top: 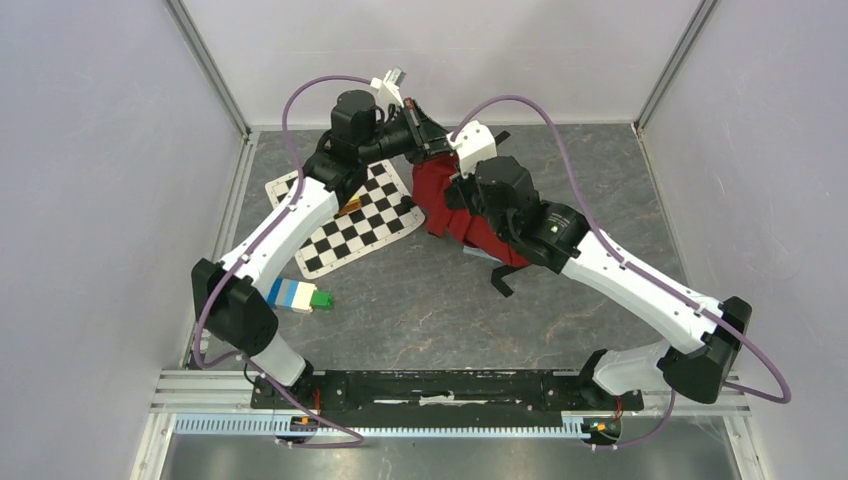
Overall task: Pack the student bag
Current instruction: Adjust the student bag at the center of the board, then pick up the stationery from the center of the board.
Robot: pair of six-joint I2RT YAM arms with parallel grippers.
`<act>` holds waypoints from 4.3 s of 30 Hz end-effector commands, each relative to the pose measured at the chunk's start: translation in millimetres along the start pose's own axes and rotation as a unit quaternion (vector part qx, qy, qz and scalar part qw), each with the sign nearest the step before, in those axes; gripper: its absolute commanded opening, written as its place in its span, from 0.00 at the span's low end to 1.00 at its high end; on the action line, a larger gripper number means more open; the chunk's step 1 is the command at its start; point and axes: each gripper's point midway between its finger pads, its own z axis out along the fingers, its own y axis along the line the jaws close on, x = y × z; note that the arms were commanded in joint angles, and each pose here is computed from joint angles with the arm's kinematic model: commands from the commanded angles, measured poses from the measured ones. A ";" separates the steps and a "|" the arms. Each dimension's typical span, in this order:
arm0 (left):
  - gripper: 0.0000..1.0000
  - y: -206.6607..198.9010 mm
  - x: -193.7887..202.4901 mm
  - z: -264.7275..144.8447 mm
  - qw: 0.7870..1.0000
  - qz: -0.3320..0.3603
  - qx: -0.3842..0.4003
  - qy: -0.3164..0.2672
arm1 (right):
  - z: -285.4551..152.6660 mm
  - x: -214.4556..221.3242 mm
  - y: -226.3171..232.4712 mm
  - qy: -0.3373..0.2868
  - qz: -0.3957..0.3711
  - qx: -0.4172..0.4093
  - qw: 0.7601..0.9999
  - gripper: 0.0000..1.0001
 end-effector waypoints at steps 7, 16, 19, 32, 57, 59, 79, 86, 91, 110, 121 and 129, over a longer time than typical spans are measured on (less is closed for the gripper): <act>0.02 52.5 -78.9 37.1 0.994 0.063 -0.014 -0.093 | -15.6 -26.6 33.4 -0.074 -0.048 -0.125 0.988 0.63; 0.02 74.4 -137.7 65.4 0.985 0.037 -0.036 -0.164 | -25.7 32.9 100.4 -0.024 -0.099 -0.309 0.946 0.86; 0.02 75.1 -154.8 69.5 0.981 0.040 -0.037 -0.186 | -14.7 65.4 113.0 0.004 -0.107 -0.326 0.939 0.86; 0.02 75.1 -191.8 73.0 0.974 0.047 -0.038 -0.217 | 14.3 202.7 119.5 0.144 -0.153 -0.325 0.922 0.84; 0.02 143.6 -214.5 18.4 0.982 0.055 -0.069 -0.169 | 73.1 286.9 7.9 0.237 -0.095 -0.228 0.940 0.54; 0.02 144.8 -211.8 17.8 0.983 0.054 -0.069 -0.164 | 73.1 293.3 5.5 0.244 -0.092 -0.228 0.938 0.52; 0.02 115.4 -179.0 4.6 0.990 0.054 -0.033 -0.126 | 59.2 327.0 -19.2 0.289 -0.087 -0.182 0.936 0.24; 0.02 89.6 -140.1 3.9 0.993 0.066 -0.014 -0.098 | 53.4 265.2 -39.5 0.228 -0.038 -0.114 0.966 0.00; 0.02 77.0 -90.0 10.1 0.994 0.068 -0.015 -0.079 | 31.7 208.8 -66.2 0.176 0.016 -0.040 0.983 0.00; 0.36 52.0 109.5 -33.5 0.996 0.010 -0.045 0.074 | 8.6 74.6 -44.4 0.038 0.099 -0.138 0.985 0.00; 1.00 147.3 115.8 -153.2 0.927 0.060 -0.366 0.058 | 11.3 105.3 14.3 0.081 -0.040 -0.238 0.967 0.00; 1.00 127.4 64.6 -113.9 0.939 0.084 -0.334 -0.007 | 36.2 119.0 19.5 0.123 -0.062 -0.176 0.975 0.00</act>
